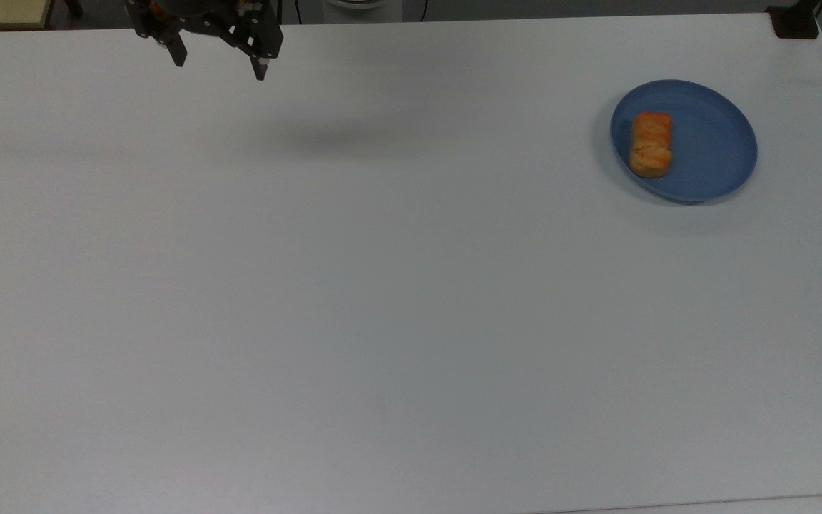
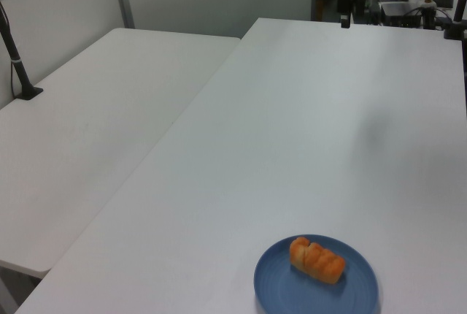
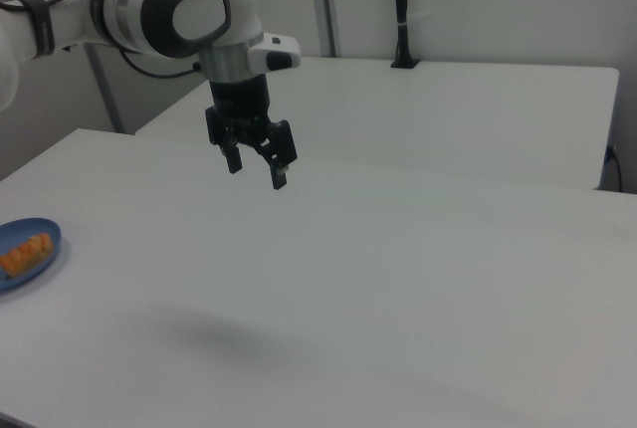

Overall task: Put the bread on the table
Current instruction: 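Move the gripper over the orange bread roll on the blue plate, then lower the gripper and grasp the orange bread roll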

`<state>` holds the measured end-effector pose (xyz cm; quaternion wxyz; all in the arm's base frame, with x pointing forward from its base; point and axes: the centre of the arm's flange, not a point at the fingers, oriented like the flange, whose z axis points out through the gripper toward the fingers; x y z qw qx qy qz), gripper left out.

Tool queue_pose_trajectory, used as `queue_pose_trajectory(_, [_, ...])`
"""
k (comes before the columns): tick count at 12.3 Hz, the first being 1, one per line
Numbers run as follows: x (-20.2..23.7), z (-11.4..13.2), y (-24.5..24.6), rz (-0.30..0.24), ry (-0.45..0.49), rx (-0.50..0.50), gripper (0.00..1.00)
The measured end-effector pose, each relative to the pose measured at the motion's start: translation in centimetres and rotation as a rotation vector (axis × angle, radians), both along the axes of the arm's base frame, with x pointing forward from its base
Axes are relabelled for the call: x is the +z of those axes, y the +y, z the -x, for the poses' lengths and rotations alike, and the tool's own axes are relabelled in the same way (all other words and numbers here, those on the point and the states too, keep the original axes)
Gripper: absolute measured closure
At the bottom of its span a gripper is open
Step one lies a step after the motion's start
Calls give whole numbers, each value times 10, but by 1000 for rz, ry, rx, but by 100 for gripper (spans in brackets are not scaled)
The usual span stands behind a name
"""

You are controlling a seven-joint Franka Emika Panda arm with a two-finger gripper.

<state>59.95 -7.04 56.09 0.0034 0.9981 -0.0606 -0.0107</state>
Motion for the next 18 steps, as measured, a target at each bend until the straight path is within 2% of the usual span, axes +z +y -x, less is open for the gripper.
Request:
queue_pose_trajectory(2, [5,-3,24,-62,-20,25,0])
queue_pose_trajectory(4, [16,-6,76,-104,-38,46,0])
queue_pose_trajectory(7, [26,4,217,-143,-72,48,0])
queue_pose_trajectory(9, [14,19,321,-190,-111,14,0])
queue_pose_trajectory(12, [-21,34,410,-224,-93,43,0])
queue_pose_trajectory(14, [-56,49,463,-220,-53,62,0])
queue_pose_trajectory(18, [-142,84,553,-124,-66,47,0])
